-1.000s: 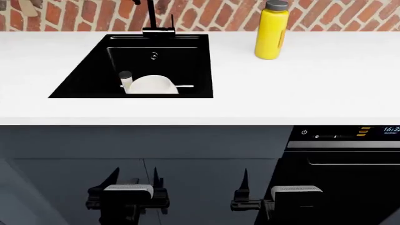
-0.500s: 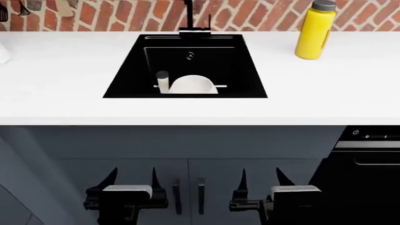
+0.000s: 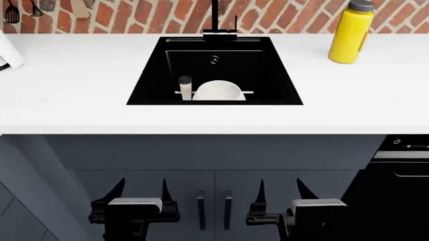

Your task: Pick the cup and bowl from the sink and place them on the counter for drying.

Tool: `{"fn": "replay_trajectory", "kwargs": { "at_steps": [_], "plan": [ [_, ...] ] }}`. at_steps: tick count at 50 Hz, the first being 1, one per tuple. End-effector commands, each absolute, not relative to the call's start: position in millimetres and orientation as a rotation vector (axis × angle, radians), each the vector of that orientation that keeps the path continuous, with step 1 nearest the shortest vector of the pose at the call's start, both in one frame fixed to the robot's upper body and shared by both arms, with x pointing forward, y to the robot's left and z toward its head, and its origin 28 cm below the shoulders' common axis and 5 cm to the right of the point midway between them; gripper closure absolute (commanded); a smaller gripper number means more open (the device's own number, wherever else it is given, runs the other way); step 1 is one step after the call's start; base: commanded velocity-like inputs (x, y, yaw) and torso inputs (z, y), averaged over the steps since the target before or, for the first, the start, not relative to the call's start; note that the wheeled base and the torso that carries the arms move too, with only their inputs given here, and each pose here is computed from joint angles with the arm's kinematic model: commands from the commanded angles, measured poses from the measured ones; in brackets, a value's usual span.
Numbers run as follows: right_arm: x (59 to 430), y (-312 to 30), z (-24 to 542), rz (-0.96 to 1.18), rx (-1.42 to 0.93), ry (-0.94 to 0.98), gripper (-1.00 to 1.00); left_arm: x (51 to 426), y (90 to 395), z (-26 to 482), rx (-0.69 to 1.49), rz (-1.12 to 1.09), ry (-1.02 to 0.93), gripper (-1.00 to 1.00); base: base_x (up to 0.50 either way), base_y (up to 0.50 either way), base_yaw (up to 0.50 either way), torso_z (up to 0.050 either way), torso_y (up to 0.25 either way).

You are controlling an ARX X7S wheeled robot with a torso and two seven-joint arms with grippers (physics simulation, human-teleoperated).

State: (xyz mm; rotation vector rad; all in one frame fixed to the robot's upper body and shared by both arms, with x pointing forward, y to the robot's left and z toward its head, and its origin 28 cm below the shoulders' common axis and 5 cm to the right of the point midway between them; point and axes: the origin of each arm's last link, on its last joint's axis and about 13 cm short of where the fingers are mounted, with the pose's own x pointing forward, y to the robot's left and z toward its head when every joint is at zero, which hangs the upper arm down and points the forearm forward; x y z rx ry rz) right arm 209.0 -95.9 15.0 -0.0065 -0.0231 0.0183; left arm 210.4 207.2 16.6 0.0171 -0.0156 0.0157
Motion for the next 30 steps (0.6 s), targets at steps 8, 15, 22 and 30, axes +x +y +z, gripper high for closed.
{"fn": "replay_trajectory", "kwargs": {
  "at_steps": [8,15,22,30],
  "plan": [
    [209.6,-97.1,14.8,-0.005,0.003,-0.019,-1.0,208.8,206.2,19.3,-0.001,-0.013,-0.074,-1.0,0.0,0.0,0.0,0.002,0.0],
    [209.6,-96.7,14.4,-0.004,-0.002,-0.014,-1.0,206.6,210.0,16.6,-0.006,-0.003,-0.049,-1.0,0.0,0.0,0.0,0.05,0.0],
    [209.9,-96.3,13.9,0.0,-0.005,-0.01,-1.0,208.2,208.4,17.0,-0.009,-0.007,-0.045,-1.0,0.0,0.0,0.0,0.05,0.0],
    [209.7,-96.1,13.8,0.0,-0.01,-0.011,-1.0,207.2,209.4,17.0,-0.009,-0.008,-0.047,-1.0,0.0,0.0,0.0,0.05,0.0]
  ]
}}
